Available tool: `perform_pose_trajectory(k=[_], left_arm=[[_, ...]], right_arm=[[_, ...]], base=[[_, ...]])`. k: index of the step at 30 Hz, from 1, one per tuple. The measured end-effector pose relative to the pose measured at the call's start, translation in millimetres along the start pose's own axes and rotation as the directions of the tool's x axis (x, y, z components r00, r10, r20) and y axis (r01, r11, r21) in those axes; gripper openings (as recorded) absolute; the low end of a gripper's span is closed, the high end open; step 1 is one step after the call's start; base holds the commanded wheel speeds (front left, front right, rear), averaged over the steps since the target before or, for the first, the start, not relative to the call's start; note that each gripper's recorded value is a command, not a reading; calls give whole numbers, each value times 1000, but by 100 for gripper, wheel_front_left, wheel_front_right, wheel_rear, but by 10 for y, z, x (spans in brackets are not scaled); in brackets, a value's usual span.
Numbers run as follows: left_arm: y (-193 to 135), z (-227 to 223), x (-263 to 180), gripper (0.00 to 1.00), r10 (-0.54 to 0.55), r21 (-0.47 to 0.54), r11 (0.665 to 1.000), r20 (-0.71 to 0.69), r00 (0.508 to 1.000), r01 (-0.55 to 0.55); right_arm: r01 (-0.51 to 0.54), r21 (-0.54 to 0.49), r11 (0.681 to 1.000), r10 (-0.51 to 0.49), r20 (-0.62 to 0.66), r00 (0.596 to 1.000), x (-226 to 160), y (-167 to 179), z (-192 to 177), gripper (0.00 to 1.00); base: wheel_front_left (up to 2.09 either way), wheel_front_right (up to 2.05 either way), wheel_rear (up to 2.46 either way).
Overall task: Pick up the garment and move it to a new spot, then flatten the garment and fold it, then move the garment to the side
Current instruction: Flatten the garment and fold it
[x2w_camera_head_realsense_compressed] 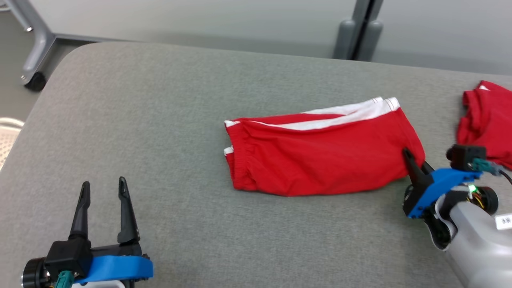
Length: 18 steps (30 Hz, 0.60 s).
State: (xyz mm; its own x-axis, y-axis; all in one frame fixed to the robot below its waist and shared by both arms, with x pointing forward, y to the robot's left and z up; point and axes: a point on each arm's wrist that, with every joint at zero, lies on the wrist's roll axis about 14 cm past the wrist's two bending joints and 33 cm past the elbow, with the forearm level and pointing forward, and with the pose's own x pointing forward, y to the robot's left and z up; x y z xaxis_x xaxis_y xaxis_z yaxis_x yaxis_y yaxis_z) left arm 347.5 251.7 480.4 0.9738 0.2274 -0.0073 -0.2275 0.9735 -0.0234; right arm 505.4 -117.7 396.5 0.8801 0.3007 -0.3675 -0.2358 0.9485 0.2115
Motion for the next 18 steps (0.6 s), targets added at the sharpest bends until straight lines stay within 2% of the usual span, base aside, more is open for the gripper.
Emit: perform_pose_trajectory(k=[10, 15, 18], left_arm=[[-164, 52, 47, 100, -60, 6, 998, 22, 998, 60], [-200, 27, 68, 100, -70, 6, 998, 16, 997, 70], [-208, 19, 75, 100, -72, 6, 997, 14, 997, 72]], right_arm=[[161, 127, 979, -172, 81, 982, -722, -700, -49, 0], [185, 144, 972, -198, 83, 977, -845, -778, -141, 0], [161, 147, 976, -178, 111, 978, -801, -683, -75, 0]], base=[[0, 0, 0], [0, 0, 0], [0, 0, 0]])
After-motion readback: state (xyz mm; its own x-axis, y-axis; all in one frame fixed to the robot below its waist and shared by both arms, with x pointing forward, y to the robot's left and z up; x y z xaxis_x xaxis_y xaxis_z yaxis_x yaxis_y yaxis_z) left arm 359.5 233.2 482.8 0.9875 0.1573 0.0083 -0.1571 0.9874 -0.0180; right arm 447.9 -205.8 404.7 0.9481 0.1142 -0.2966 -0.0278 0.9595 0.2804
